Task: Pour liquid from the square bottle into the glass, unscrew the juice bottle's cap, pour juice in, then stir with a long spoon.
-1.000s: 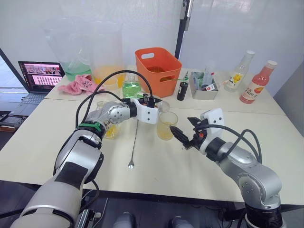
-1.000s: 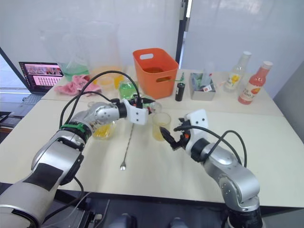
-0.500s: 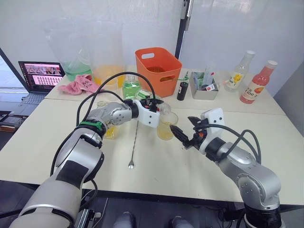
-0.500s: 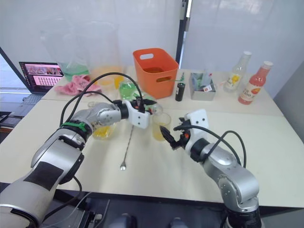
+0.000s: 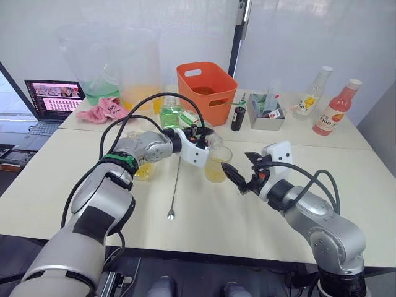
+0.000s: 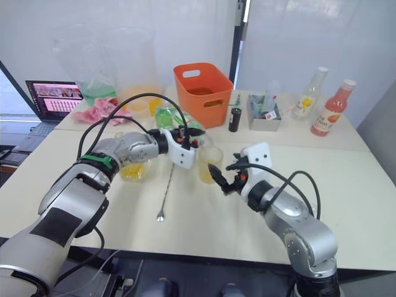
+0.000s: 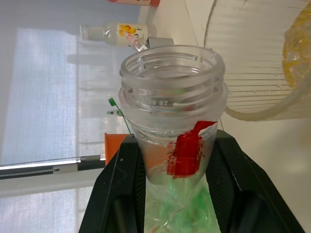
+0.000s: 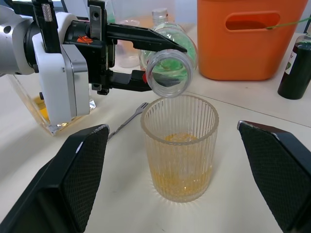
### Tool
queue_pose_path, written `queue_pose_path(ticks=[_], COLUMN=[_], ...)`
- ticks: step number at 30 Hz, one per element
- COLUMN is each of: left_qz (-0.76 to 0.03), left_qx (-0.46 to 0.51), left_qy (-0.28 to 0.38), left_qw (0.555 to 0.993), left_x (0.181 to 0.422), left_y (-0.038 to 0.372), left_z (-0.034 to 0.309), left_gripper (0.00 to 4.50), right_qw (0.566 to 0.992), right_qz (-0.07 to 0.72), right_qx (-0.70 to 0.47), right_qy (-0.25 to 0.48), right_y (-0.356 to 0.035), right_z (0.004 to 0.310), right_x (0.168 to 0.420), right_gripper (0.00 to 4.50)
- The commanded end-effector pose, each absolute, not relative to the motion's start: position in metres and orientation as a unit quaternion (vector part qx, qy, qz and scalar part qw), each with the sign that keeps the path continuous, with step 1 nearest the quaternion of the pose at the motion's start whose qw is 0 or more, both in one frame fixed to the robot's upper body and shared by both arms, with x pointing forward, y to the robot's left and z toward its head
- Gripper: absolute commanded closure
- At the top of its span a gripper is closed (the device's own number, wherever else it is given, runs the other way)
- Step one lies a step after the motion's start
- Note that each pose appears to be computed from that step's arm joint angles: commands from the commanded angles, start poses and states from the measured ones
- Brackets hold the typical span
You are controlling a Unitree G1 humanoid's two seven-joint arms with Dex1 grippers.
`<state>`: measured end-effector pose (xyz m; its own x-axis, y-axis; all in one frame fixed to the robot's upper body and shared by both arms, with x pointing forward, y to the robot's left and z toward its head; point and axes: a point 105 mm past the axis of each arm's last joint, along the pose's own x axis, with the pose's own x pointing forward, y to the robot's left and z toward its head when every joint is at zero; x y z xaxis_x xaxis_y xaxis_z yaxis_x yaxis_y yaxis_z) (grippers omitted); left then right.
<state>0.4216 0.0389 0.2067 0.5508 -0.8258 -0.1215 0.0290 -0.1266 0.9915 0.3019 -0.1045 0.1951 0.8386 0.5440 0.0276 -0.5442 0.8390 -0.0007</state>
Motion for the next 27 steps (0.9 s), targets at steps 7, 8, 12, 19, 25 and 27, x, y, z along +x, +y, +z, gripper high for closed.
queue_pose_path(ticks=[7,8,12,19,25,27], left_qz=[-0.332,-0.332,-0.329,-0.319,-0.315,-0.313], left_qx=[0.665,0.667,0.671,0.682,0.688,0.691], left_qy=[-0.342,-0.343,-0.349,-0.353,-0.364,-0.369], left_qw=[0.575,0.573,0.565,0.555,0.543,0.537], left_x=[0.4225,0.4225,0.4220,0.4234,0.4224,0.4219], left_y=[0.0346,0.0343,0.0327,0.0325,0.0290,0.0278], left_z=[0.2341,0.2339,0.2331,0.2327,0.2335,0.2339], left_gripper=[3.19,3.19,3.19,3.19,3.19,3.19], right_qw=[0.956,0.956,0.956,0.956,0.956,0.956], right_qz=[0.289,0.290,0.291,0.290,0.289,0.289], right_qx=[0.002,0.002,0.003,0.005,0.007,0.008], right_qy=[-0.044,-0.044,-0.044,-0.045,-0.044,-0.044], right_y=[-0.1024,-0.1022,-0.1016,-0.1013,-0.1010,-0.1009], right_z=[0.2100,0.2101,0.2100,0.2102,0.2094,0.2093], right_x=[0.2951,0.2951,0.2947,0.2939,0.2927,0.2924], right_gripper=[0.02,0.02,0.02,0.02,0.02,0.02])
